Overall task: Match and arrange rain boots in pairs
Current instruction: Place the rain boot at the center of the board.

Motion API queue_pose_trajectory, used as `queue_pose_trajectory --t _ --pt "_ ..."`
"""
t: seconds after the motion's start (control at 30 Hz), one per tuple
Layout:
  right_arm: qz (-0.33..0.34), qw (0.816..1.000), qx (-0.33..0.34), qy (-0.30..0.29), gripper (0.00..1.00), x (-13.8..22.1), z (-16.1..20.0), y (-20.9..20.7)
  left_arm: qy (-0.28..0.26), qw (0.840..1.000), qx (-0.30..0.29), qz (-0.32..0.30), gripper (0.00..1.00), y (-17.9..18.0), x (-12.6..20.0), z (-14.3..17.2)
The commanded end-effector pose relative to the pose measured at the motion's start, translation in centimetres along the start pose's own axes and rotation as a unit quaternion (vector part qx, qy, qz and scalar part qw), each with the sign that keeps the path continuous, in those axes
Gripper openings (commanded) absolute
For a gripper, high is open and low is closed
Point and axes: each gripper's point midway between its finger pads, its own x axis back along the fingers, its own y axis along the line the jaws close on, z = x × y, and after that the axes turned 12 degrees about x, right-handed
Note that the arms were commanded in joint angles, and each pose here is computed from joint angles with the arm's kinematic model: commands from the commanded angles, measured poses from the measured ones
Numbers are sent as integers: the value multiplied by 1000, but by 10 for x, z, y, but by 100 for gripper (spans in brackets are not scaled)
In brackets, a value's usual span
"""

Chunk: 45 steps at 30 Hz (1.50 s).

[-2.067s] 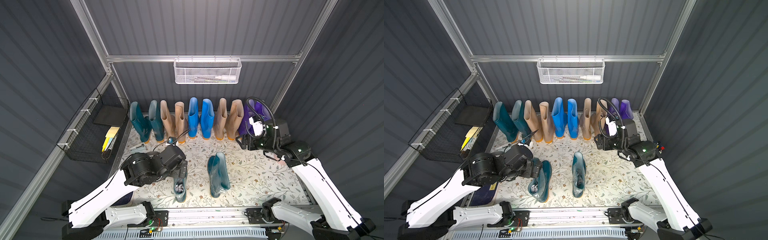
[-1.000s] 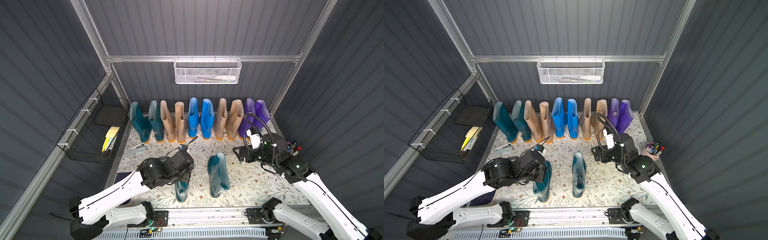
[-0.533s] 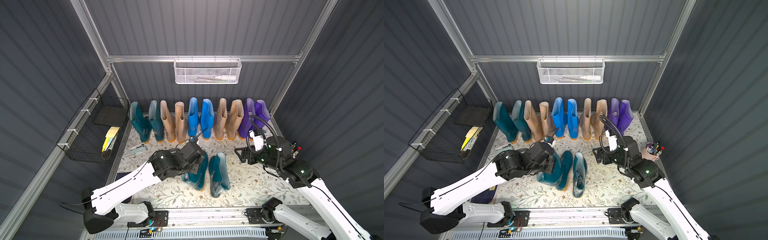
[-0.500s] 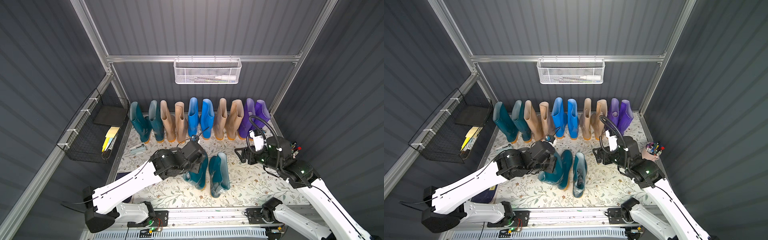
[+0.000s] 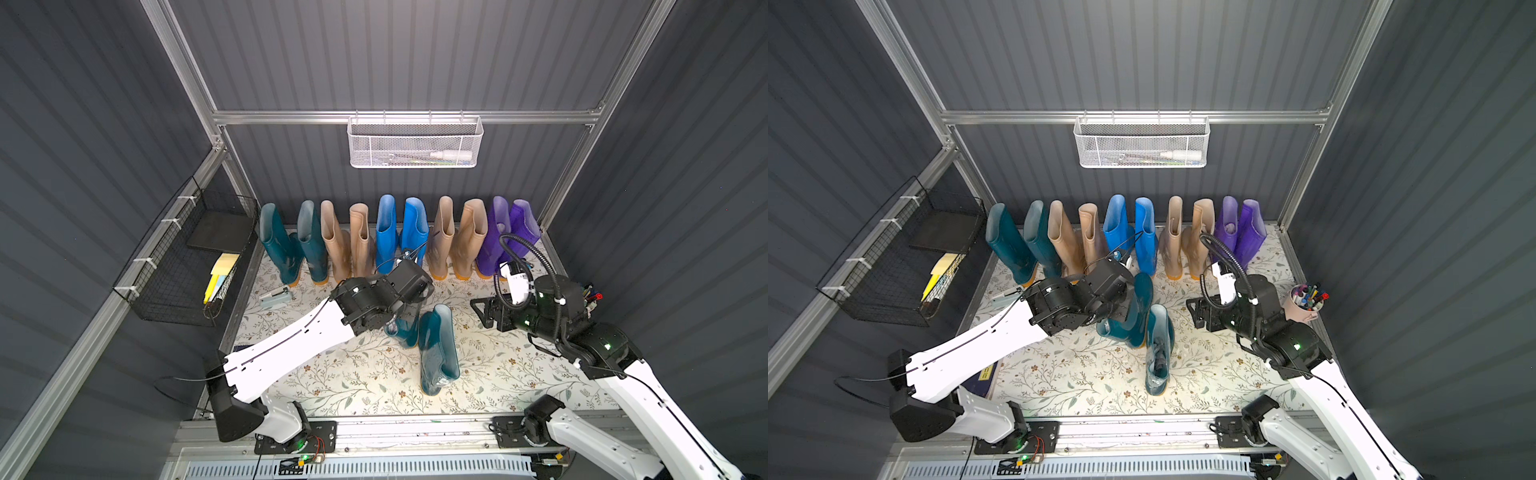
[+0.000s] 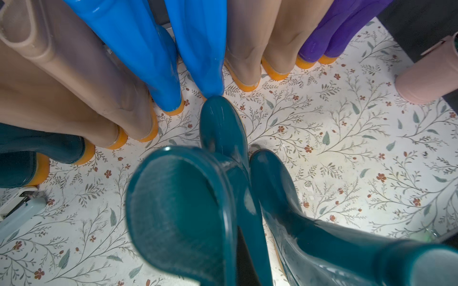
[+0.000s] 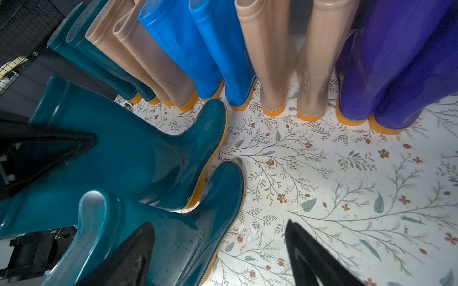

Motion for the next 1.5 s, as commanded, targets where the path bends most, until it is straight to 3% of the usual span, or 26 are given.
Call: queue_pose_trajectory --t 0.0,0.93,1.2,1.47 --pt "-6 1000 -4 4 86 1 6 2 -53 998 33 -6 0 6 14 -34" --pt "-19 1000 -12 19 86 -4 22 5 -6 997 50 -54 0 15 -35 -19" --pt "-24 999 -16 20 87 -4 22 7 -9 998 49 -32 41 6 -33 -21" --pt "-27 999 -19 15 87 -1 18 8 -33 999 38 18 69 -8 -16 -38"
